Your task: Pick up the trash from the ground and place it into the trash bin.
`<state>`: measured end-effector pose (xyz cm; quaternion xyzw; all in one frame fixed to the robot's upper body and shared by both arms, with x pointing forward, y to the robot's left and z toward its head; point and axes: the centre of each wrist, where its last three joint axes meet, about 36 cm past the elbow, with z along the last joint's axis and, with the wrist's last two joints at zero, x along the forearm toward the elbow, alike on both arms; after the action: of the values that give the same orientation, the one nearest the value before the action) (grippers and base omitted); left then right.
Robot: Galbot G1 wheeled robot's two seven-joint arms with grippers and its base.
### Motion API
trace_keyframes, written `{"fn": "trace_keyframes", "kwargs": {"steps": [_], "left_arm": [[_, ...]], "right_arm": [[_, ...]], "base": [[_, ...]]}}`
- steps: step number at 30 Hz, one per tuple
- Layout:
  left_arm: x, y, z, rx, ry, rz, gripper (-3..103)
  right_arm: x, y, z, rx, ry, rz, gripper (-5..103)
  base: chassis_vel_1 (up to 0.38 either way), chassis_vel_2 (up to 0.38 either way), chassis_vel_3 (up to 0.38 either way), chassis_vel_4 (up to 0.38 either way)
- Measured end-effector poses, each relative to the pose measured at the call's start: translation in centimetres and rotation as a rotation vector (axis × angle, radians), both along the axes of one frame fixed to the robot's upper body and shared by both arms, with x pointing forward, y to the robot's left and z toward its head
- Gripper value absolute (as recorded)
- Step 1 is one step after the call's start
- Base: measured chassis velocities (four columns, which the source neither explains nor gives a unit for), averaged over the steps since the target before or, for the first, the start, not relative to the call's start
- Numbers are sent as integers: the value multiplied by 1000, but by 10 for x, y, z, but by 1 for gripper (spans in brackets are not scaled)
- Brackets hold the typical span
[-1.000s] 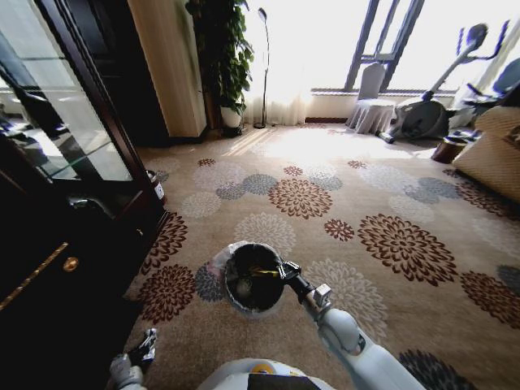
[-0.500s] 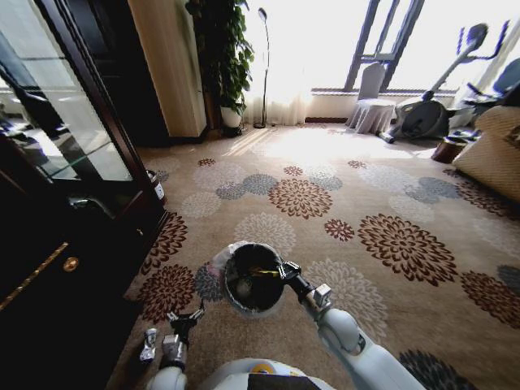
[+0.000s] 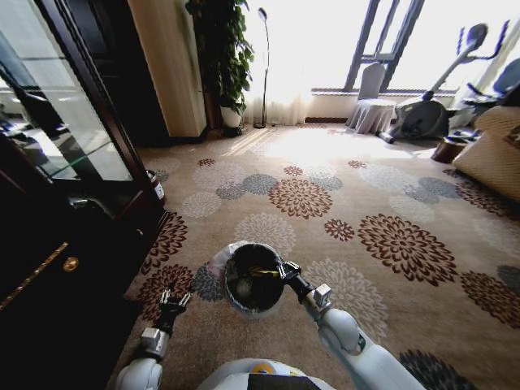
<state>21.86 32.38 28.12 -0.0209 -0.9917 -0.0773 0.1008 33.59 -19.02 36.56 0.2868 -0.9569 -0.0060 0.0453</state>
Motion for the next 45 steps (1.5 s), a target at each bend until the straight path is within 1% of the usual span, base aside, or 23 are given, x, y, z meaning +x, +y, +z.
{"fn": "trace_keyframes", "kwargs": {"steps": [2, 3, 4, 5, 6, 7, 8, 10, 11, 13, 14, 17, 19, 22, 23, 25, 26, 29, 30, 33, 38, 42, 45], "left_arm": [[-3, -3, -2, 3, 15, 6, 36], [-3, -3, -2, 3, 15, 6, 36], [-5, -3, -3, 9, 27, 16, 31], [-5, -3, -3, 15, 35, 23, 31], [-6, -1, -1, 24, 44, 27, 27], [-6, 2, 1, 34, 53, 33, 32], [-6, 2, 1, 34, 53, 33, 32], [-6, 8, 9, 54, 71, 49, 43], [-6, 8, 9, 54, 71, 49, 43], [-7, 11, 15, 66, 101, 55, 54], [-7, 11, 15, 66, 101, 55, 54], [-9, 12, 16, 67, 154, 65, 70], [-10, 12, 16, 67, 166, 68, 70], [-11, 16, 12, 67, 220, 88, 86], [-11, 16, 12, 67, 220, 88, 86], [-12, 23, 6, 67, 265, 107, 96], [-12, 23, 6, 67, 265, 107, 96], [-14, 32, -6, 60, 313, 139, 100], [-14, 32, -6, 60, 313, 139, 100], [-13, 39, -21, 33, 356, 179, 100], [-6, 45, -36, 16, 393, 233, 100], [-1, 47, -41, 16, 404, 253, 100], [2, 52, -53, 33, 417, 286, 100]], "right_arm": [[0, 0, 0, 0, 0, 0, 4], [0, 0, 0, 0, 0, 0, 4], [0, 0, 0, 0, 0, 0, 4], [0, 0, 0, 0, 0, 0, 4], [0, 0, 0, 0, 0, 0, 4], [0, 0, 0, 0, 0, 0, 4], [0, 0, 0, 0, 0, 0, 4], [0, 0, 0, 0, 0, 0, 4], [0, 0, 0, 0, 0, 0, 4], [0, 0, 0, 0, 0, 0, 4], [0, 0, 0, 0, 0, 0, 4], [0, 0, 0, 0, 0, 0, 4], [0, 0, 0, 0, 0, 0, 4], [0, 0, 0, 0, 0, 0, 4], [0, 0, 0, 0, 0, 0, 4], [0, 0, 0, 0, 0, 0, 4], [0, 0, 0, 0, 0, 0, 4], [0, 0, 0, 0, 0, 0, 4], [0, 0, 0, 0, 0, 0, 4], [0, 0, 0, 0, 0, 0, 4], [0, 0, 0, 0, 0, 0, 4], [0, 0, 0, 0, 0, 0, 4], [0, 0, 0, 0, 0, 0, 4]], "base": [[0, 0, 0, 0], [0, 0, 0, 0], [0, 0, 0, 0], [0, 0, 0, 0], [0, 0, 0, 0], [0, 0, 0, 0], [0, 0, 0, 0], [0, 0, 0, 0], [0, 0, 0, 0], [0, 0, 0, 0], [0, 0, 0, 0], [0, 0, 0, 0], [0, 0, 0, 0], [0, 0, 0, 0], [0, 0, 0, 0], [0, 0, 0, 0], [0, 0, 0, 0], [0, 0, 0, 0], [0, 0, 0, 0], [0, 0, 0, 0], [0, 0, 0, 0], [0, 0, 0, 0], [0, 0, 0, 0]]}}
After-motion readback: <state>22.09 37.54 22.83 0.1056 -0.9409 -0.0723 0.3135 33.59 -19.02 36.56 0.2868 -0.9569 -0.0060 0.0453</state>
